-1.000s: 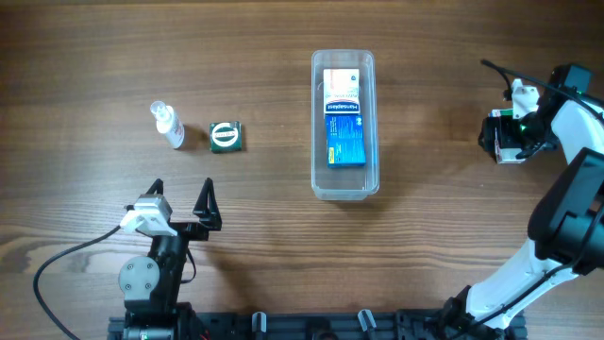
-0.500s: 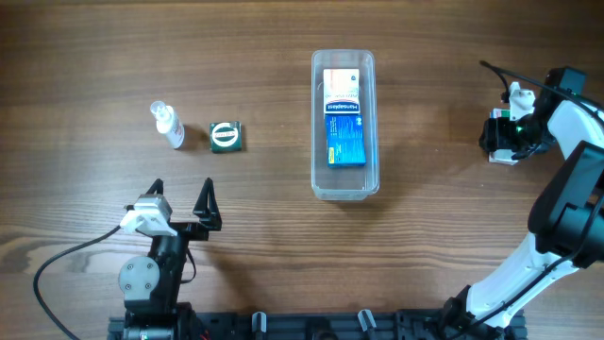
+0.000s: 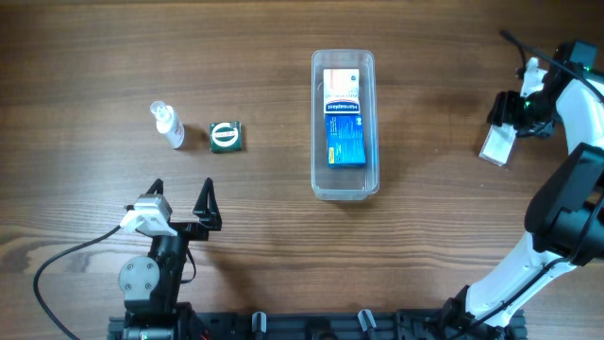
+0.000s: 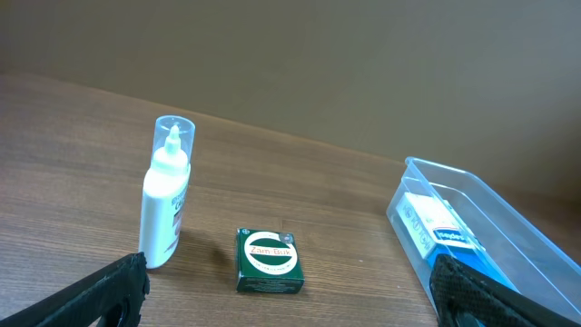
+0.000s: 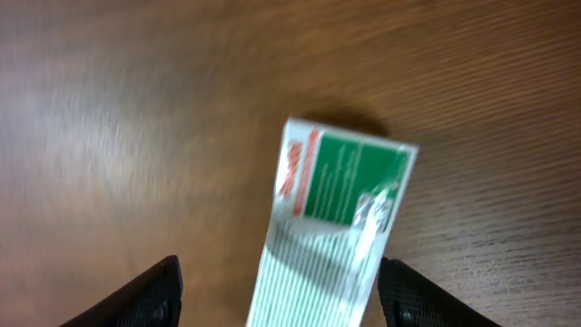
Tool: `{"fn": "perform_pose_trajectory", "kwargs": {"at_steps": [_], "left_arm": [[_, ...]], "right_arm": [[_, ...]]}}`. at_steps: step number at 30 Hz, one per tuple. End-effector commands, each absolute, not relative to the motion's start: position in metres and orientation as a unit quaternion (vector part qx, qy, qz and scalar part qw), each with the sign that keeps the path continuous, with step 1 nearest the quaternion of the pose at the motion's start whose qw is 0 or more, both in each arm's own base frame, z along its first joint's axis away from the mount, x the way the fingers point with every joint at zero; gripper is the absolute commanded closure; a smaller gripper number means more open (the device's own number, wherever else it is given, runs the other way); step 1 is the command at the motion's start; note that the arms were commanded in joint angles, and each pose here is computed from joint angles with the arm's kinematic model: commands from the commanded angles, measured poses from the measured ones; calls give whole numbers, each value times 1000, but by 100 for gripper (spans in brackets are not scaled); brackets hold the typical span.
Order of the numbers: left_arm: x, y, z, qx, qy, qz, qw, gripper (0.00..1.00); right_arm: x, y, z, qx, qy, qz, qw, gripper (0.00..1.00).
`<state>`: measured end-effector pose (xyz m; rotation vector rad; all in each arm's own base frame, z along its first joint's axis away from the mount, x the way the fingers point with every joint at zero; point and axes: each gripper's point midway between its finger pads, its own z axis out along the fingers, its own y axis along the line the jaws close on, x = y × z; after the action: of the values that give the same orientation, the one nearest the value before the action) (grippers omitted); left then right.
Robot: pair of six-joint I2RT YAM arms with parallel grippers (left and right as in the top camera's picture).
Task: Pack container
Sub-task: 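Move the right gripper to the Panadol box and grasp it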
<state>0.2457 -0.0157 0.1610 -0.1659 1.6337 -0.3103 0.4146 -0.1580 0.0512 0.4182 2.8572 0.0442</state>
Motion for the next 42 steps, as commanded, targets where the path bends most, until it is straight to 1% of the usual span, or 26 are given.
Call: {"fn": "perform_pose_trajectory", "kwargs": {"at_steps": [1,4,8,13,15,17,20,27,32,36,42], "left_arm": [[246,-12,159,-85,724,-136,671,0],[246,-12,159,-85,725,-136,670,0],[246,-12,159,-85,724,-136,671,0],[246,-12,159,-85,724,-136,671,0],[246,-12,159,-85,724,-136,671,0],[246,-12,159,-85,724,-136,671,0],[246,-12,159,-85,724,-136,671,0],[246,-12,159,-85,724,-136,671,0],[246,-12,159,-85,724,-136,671,0],[246,-12,159,-85,724,-136,671,0],[246,-12,159,-85,724,-136,671,0]], "right_arm": [[411,-161,44,233,964,14,124,30],[402,-165,33,253,961,-5,113,29],[387,-165,9,273,956,-16,101,26],[385,-165,4,279,955,-16,101,26],[386,-165,4,279,954,-16,104,30],[387,-165,4,280,954,-16,104,39],[386,-165,4,288,952,-15,103,43],[389,-165,8,286,952,-11,110,45],[400,-154,30,275,950,26,142,46],[415,-133,77,233,949,75,198,46],[423,-86,146,172,943,97,268,48]]}}
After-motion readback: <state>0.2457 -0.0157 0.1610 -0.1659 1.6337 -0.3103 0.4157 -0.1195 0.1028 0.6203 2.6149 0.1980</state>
